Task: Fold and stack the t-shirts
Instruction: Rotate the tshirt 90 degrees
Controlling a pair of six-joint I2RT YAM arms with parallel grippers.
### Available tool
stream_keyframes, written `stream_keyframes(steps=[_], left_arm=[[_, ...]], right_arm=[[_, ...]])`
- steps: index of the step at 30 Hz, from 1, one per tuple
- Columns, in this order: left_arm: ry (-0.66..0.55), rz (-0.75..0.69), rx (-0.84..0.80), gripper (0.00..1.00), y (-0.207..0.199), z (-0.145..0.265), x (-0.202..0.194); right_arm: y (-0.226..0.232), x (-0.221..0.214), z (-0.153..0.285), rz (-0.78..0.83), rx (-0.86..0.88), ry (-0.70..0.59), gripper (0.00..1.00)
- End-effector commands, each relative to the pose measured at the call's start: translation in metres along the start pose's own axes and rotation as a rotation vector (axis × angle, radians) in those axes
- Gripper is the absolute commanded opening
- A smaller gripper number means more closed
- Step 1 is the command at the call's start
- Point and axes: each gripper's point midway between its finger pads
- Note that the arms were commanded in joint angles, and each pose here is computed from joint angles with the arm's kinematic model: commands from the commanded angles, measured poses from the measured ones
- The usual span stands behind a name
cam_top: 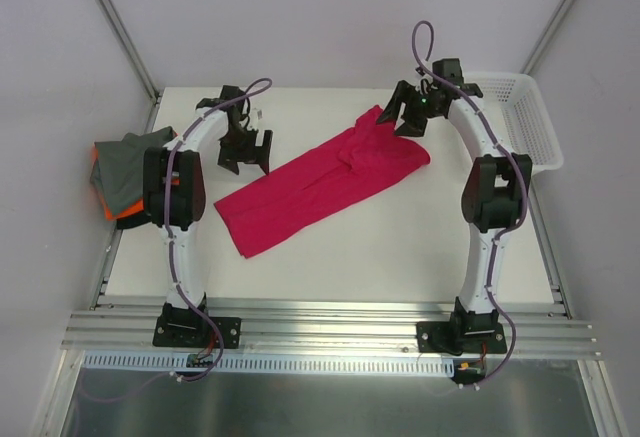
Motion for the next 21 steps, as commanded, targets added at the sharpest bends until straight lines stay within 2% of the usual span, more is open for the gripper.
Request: stream_keyframes(steps=[1,13,21], left_arm=[[0.032,0.042,-0.014,0.94,0.002,-0.002,-0.002],[0.117,0.092,-0.035,0.94,0.005,-0.017,-0.026],[0.195,0.125,-0.054,0.93,0.001,-0.012,-0.062]], right_arm=[[0.005,-0.022,0.005,-0.028,0.01,0.053,0.73],[-0.02,-0.054,-0.023,-0.08,-0.034,0.161,0.73],[-0.045,-0.061,-0.052,-0.129,-0.054,0.205,0.73]])
Point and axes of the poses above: each gripper's point midway between its finger pads, its own z axis back along the fingers, its own y axis along the line the jaws close on, x = y × z, and after that the axes turned 4 degrees about z, right-handed
